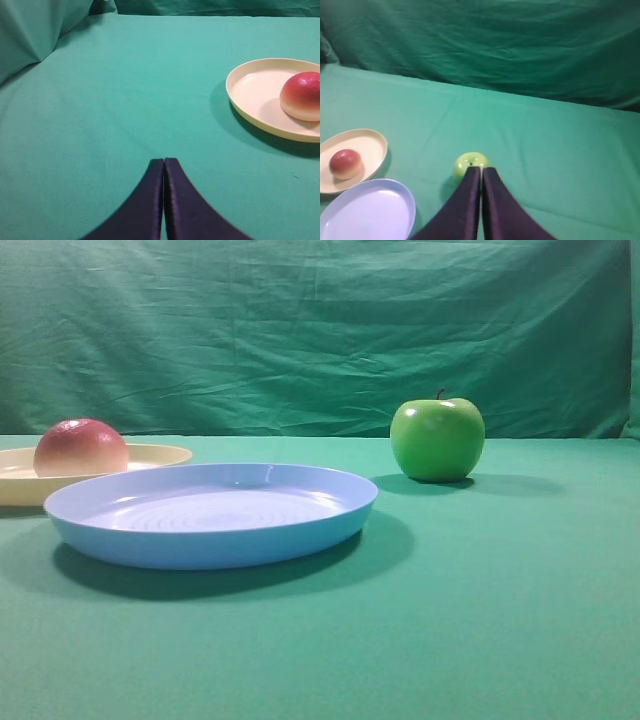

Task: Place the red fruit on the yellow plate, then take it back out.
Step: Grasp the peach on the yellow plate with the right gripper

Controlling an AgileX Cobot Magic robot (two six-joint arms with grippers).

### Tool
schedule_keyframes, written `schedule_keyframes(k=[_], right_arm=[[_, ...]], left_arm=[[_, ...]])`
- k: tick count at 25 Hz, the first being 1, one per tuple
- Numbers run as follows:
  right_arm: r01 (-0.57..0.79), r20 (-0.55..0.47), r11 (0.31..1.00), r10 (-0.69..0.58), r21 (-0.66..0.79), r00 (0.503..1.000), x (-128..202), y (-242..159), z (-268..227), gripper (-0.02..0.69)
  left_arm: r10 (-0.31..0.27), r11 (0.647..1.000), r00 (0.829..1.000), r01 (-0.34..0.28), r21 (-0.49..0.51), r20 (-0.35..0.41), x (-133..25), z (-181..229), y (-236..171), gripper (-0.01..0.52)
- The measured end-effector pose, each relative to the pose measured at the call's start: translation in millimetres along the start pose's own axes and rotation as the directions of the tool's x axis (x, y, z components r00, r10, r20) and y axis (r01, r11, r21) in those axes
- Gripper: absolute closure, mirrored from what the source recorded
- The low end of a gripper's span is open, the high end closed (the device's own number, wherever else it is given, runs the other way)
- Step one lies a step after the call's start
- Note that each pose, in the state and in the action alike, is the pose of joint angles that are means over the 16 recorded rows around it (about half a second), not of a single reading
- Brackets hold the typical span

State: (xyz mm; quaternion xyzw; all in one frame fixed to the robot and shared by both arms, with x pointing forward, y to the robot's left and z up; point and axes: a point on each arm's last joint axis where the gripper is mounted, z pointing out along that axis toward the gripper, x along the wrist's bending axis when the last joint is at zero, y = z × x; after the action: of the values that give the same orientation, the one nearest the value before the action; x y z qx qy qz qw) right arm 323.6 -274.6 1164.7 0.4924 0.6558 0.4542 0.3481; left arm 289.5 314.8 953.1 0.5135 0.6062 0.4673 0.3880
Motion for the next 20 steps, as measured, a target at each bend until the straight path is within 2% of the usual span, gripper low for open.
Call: schedule_keyframes(k=[10,20], right_arm=[[-0.075,0.164,0.994,0.087,-0.079,0.983,-9,-96,-11,0.665],[-0.105,0.206,0.99,0.122,-0.091,0.971,-9,-171,13,0.665]], left_arm=[[0.0,1.0,1.0,0.0,0.0,0.0,0.0,0,0,0.514],[0.0,1.0,1.0,0.0,0.0,0.0,0.0,0,0,0.514]])
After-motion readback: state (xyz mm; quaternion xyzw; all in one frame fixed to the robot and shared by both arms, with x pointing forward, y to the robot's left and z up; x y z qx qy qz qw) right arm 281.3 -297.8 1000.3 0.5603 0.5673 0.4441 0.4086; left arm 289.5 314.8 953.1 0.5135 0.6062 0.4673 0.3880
